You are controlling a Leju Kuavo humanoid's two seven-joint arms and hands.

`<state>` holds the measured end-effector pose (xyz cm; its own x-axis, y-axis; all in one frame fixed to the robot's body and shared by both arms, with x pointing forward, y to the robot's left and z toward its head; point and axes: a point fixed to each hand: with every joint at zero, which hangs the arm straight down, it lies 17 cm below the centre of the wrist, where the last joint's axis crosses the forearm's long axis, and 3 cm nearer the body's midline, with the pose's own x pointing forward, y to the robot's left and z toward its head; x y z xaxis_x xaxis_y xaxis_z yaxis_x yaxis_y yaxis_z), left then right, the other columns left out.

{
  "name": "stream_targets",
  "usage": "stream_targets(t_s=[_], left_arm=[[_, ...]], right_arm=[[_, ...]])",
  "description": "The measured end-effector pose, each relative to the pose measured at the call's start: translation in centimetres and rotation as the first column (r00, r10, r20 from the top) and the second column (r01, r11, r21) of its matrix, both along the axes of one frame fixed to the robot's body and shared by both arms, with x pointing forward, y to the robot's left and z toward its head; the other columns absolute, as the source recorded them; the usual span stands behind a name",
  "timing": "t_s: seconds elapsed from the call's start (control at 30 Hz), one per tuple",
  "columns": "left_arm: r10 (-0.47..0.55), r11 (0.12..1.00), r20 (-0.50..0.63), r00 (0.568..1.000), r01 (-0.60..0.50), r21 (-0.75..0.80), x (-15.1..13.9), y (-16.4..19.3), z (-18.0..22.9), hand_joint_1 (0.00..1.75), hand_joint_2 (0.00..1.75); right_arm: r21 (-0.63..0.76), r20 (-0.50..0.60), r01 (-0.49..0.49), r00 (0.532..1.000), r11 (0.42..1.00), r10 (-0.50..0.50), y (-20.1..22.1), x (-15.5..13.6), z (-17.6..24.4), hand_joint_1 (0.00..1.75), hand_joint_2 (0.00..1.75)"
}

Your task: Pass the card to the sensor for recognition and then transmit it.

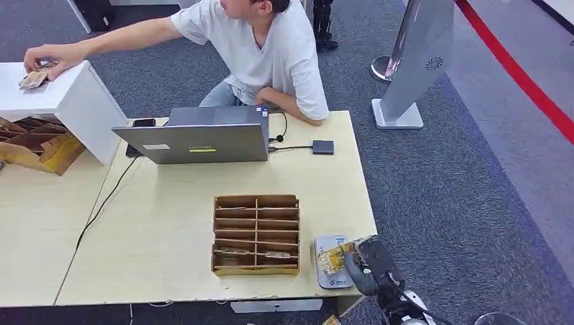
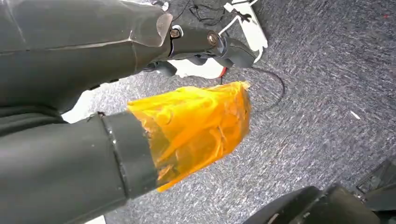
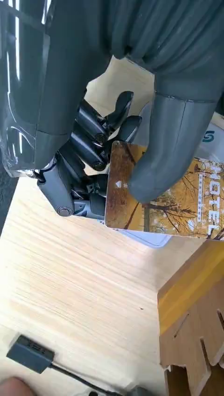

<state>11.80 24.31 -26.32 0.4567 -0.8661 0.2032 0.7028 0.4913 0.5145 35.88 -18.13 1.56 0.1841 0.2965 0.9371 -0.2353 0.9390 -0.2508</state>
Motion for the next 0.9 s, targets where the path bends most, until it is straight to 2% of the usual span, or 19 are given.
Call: stream_targets(t_s=[0.9], left_arm=[[0.002, 1.000, -0.002, 1.000, -0.002, 0.002, -0.03, 0.02, -0.01, 0.00, 0.00]], right_arm=[[-0.070, -0.025, -0.009, 1.000, 0.998, 0.008, 0.24, -0.20, -1.03, 1.75, 1.75]])
